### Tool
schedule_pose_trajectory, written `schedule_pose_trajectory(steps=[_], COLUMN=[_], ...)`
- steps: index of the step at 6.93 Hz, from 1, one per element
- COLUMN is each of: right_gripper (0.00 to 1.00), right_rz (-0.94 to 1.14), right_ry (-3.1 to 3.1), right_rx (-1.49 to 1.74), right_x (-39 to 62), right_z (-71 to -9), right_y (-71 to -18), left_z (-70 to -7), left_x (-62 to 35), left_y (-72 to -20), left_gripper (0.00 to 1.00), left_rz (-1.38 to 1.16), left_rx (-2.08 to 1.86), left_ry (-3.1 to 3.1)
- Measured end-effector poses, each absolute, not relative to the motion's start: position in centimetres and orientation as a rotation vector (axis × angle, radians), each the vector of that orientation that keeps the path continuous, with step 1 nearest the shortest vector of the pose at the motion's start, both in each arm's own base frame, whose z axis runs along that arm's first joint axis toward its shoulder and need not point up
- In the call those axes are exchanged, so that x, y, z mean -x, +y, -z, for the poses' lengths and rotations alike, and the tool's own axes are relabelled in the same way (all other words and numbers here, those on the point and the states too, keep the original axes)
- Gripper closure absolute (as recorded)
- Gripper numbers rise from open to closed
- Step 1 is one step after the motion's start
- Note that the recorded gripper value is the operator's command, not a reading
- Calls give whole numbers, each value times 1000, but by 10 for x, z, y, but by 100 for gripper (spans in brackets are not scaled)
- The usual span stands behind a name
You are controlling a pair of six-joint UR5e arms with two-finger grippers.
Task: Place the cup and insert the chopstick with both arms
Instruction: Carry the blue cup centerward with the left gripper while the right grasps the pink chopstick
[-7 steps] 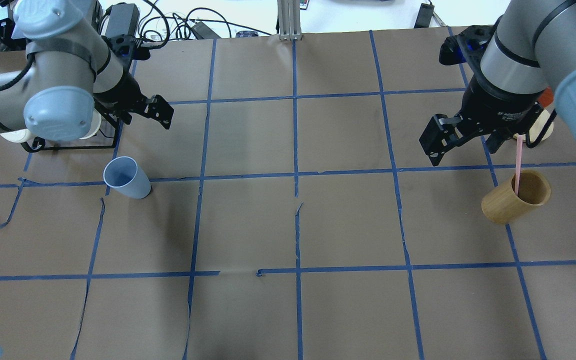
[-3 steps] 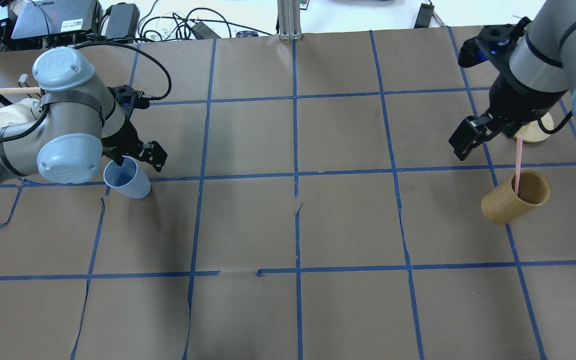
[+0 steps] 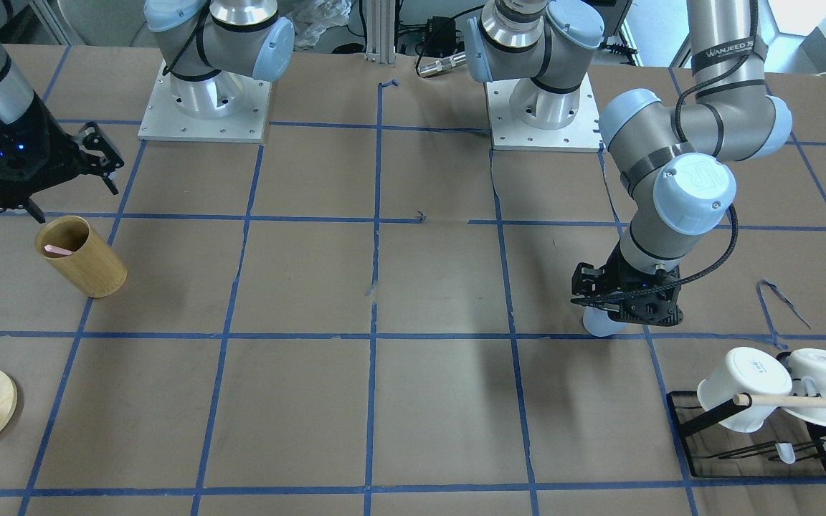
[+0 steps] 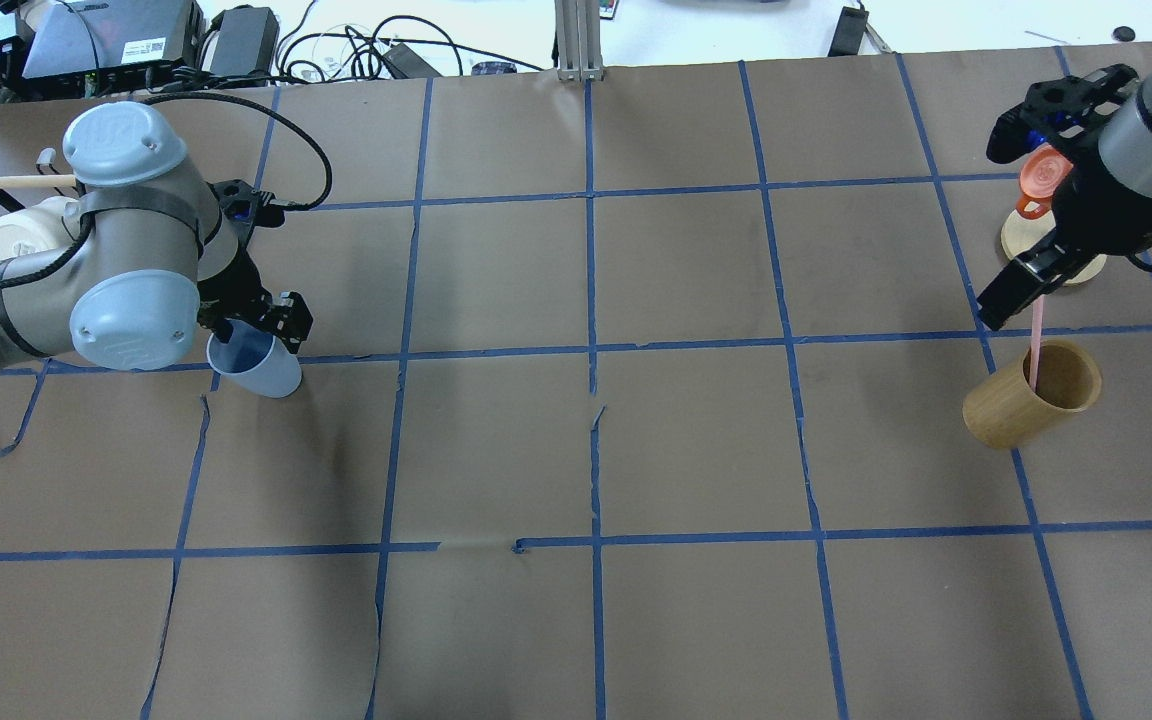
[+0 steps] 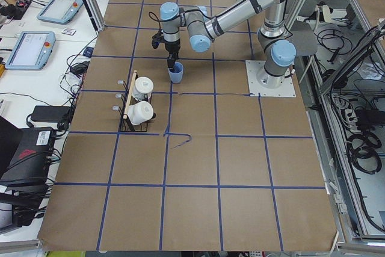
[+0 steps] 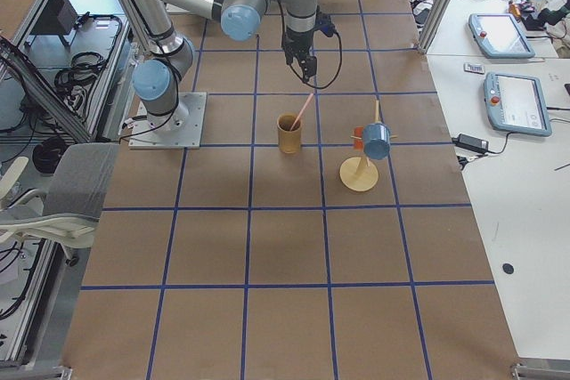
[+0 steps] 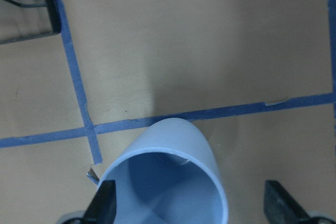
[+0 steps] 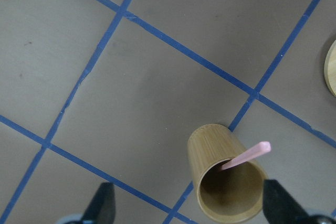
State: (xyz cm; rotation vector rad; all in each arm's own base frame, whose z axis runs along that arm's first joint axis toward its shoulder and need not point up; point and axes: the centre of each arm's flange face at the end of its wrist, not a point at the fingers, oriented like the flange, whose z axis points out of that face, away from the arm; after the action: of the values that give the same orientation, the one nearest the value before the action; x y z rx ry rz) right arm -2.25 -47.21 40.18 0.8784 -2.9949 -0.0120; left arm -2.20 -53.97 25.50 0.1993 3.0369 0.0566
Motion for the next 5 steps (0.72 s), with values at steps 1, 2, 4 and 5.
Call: schedule_pose_trajectory(steps=[1,2,4,5], right_gripper=[0,0,12,25], right_rz=[5,-23,-132,-175], right_ry=[-2992,-3011,-3087,-3090], right_rx=[-927,-958,-953,-945], right_x=[39,53,76,81], right_z=[-391,-383,-366,-364], right_y=[-476,-480,-493,-498], left_z=[-253,-252,-254,-257], left_x=[25,27,31,42], left_y=[-540,-541,-542,-543], left_gripper=[100,100,100,100], left_rz=[-54,-51,-38,-22], left_rx=[-152,-122,-110,-102], left_ry=[3057,3067,3071,3069])
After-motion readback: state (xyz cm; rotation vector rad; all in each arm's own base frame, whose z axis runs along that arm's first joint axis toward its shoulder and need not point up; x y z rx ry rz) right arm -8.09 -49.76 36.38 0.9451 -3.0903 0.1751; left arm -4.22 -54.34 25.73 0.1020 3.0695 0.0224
